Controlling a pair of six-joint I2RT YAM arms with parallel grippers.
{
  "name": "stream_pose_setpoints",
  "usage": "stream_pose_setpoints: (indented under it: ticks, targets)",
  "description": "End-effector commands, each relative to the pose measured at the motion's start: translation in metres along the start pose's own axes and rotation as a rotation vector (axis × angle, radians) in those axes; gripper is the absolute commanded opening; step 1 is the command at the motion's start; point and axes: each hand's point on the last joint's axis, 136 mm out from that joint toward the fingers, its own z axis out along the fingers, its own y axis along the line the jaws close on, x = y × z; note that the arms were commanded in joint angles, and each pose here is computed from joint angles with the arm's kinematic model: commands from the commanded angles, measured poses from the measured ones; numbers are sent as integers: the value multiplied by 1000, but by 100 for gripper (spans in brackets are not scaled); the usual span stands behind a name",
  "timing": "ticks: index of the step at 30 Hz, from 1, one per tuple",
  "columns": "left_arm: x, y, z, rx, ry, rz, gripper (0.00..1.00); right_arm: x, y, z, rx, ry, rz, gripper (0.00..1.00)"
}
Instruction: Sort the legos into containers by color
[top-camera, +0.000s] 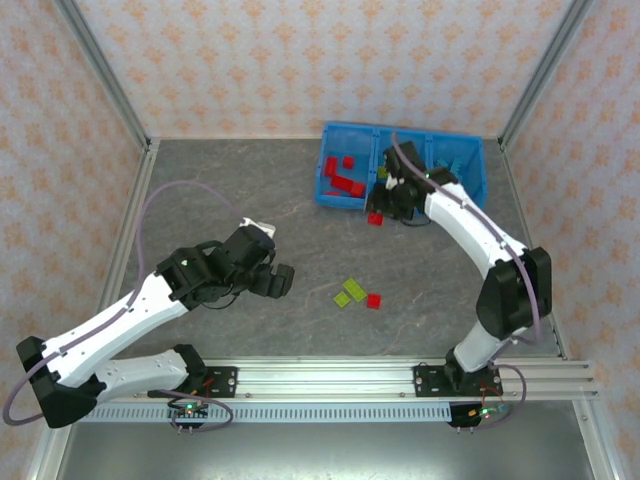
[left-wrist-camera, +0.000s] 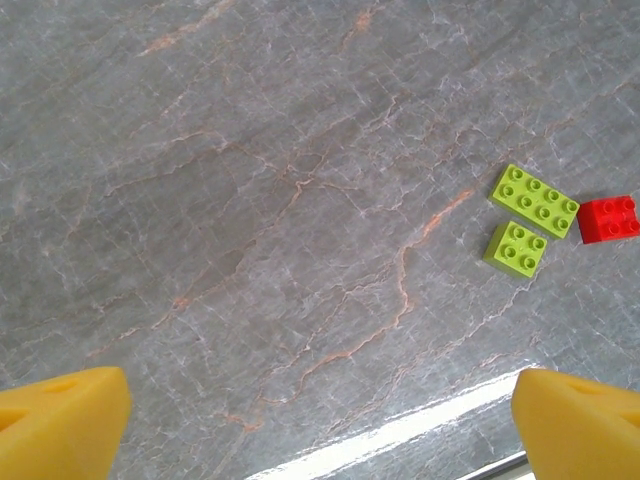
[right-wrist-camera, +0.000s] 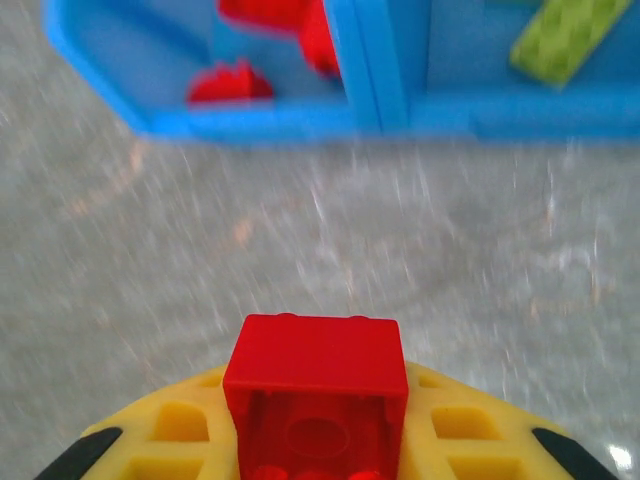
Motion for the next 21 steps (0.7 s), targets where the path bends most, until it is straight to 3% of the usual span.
stream_pose_setpoints:
  ticks: [1, 7, 11, 13, 15, 16, 21]
  targets:
    - [-13, -10, -4, 34, -21, -31, 99, -43, 3, 20, 33, -58, 37, 18]
    - [-19, -22, 4, 52, -16, -35, 99, -117, 28, 58, 34, -155, 18, 18]
    - [-20, -30, 7, 46, -2, -28, 100, -144, 32, 83, 67, -183, -3, 20]
    - [-19, -34, 9, 34, 7, -20, 100, -153, 41, 88, 42, -186, -33, 30]
    - [-19, -40, 11, 39, 11, -14, 100, -158, 50, 84, 15, -186, -50, 48]
    - [-20, -44, 13, 44, 12, -9, 100, -160, 54, 79, 1, -192, -53, 53]
    - [-16, -53, 28, 27, 67, 9, 100, -150, 59, 37, -19, -175, -58, 57]
